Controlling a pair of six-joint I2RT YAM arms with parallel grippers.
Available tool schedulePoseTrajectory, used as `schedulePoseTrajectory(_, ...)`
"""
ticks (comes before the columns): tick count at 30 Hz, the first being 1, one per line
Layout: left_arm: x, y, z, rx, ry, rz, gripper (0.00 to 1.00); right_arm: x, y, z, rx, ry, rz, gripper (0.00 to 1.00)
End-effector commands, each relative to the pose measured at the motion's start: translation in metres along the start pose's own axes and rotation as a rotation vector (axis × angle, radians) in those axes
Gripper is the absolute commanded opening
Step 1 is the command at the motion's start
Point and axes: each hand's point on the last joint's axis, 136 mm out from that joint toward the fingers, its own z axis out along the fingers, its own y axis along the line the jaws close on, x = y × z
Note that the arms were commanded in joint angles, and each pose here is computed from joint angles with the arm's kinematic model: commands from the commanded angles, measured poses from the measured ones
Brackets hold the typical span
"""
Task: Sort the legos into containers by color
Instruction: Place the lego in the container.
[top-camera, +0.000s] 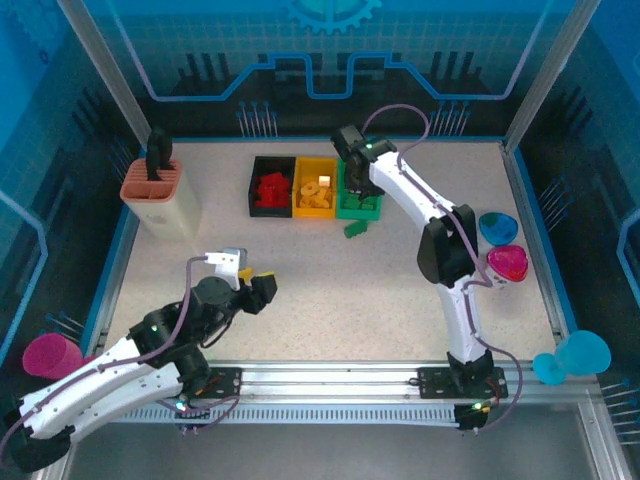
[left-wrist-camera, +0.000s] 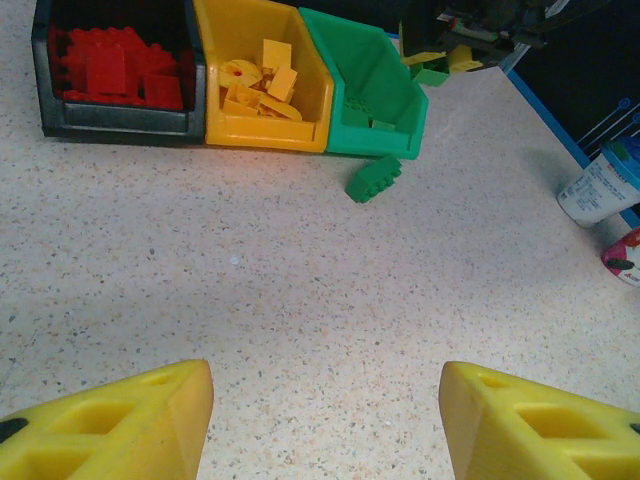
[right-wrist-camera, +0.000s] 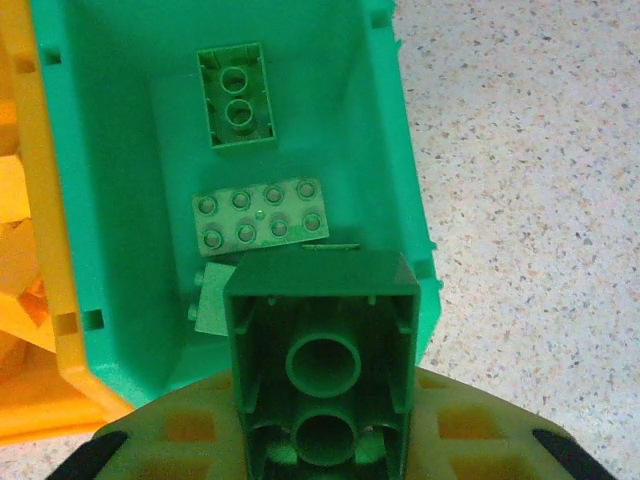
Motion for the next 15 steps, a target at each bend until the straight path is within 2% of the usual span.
schedulePoseTrajectory(1, 0.004, -0.001, -0.002, 0.008, 0.016, 0.024, 0.62, -0.002, -0.008, 0.008, 0.023, 0.037, -0.028, 0.26)
schedulePoseTrajectory(7, 0.004, -0.001, -0.004, 0.007, 0.019, 0.027, 0.62, -0.004, -0.005, 0.031, 0.042, 0.061, -0.042, 0.28)
schedulePoseTrajectory(12, 0.004, -0.001, -0.005, 0.006, 0.016, 0.028, 0.62, -0.010, -0.004, 0.035, 0.048, 0.059, -0.050, 0.30)
schedulePoseTrajectory(15, 0.003, -0.001, -0.005, 0.006, 0.015, 0.030, 0.62, -0.018, -0.003, 0.025, 0.036, 0.033, -0.048, 0.48)
